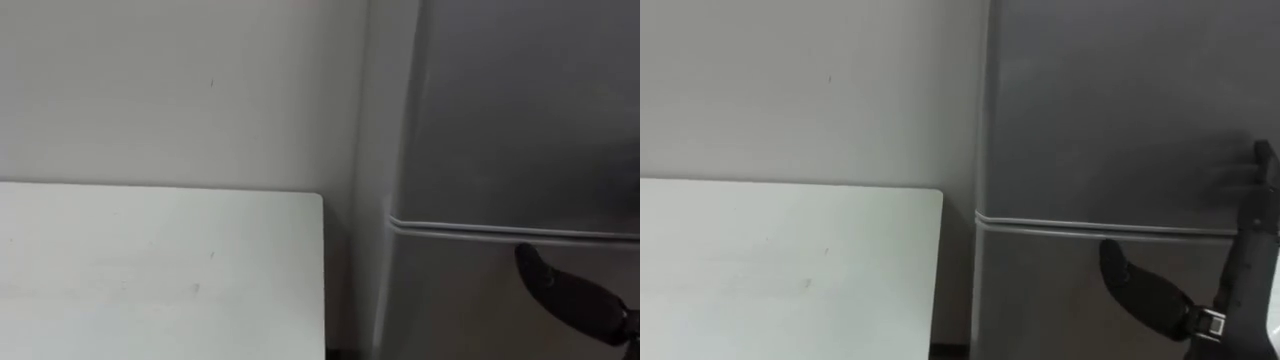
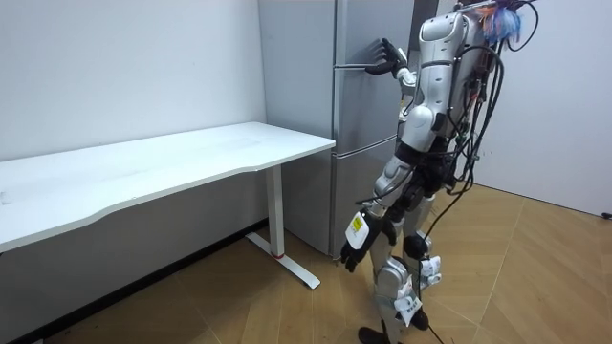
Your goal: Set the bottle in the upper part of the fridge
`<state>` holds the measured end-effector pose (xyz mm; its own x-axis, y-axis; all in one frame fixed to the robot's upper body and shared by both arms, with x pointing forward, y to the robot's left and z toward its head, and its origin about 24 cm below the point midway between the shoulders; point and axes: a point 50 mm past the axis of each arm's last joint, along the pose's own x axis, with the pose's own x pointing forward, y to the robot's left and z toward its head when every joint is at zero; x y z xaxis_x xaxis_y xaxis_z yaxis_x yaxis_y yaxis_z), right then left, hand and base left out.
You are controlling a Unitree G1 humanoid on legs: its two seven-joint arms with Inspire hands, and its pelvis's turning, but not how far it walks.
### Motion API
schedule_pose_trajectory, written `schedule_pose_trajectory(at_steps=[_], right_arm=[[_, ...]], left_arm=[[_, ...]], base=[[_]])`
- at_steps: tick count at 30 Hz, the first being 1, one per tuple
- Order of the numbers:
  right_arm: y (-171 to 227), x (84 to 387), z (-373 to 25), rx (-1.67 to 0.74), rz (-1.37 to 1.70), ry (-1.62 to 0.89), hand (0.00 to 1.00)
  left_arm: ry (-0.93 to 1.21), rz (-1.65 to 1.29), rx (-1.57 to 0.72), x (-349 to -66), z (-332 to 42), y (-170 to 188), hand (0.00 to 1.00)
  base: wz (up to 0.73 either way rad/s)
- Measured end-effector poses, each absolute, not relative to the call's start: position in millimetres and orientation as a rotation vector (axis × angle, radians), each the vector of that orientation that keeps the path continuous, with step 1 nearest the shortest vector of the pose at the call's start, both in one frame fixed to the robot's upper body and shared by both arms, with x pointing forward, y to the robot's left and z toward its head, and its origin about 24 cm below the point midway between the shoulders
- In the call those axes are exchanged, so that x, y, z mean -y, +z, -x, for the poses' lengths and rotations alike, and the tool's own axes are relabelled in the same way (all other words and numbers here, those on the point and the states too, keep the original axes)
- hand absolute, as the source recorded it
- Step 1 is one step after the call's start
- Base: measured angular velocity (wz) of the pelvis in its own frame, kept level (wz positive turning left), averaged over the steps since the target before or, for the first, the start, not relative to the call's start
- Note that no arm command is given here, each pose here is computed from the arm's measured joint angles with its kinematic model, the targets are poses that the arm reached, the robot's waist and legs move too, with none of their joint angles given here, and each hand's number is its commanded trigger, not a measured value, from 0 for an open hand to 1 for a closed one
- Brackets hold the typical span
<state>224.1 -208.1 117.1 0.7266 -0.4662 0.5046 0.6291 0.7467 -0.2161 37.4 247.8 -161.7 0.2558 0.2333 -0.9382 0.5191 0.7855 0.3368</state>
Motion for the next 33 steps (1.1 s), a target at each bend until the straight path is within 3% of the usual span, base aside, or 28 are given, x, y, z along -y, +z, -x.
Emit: schedule_pose_trajectory(at_steps=[33], right_arm=[[114.9, 201.3, -227.2, 0.42, 0.399, -0.52, 0.0]], left_arm=[[-0.187, -0.673, -1.294, -247.8, -43.0, -159.2, 0.0]], base=[[0.01]])
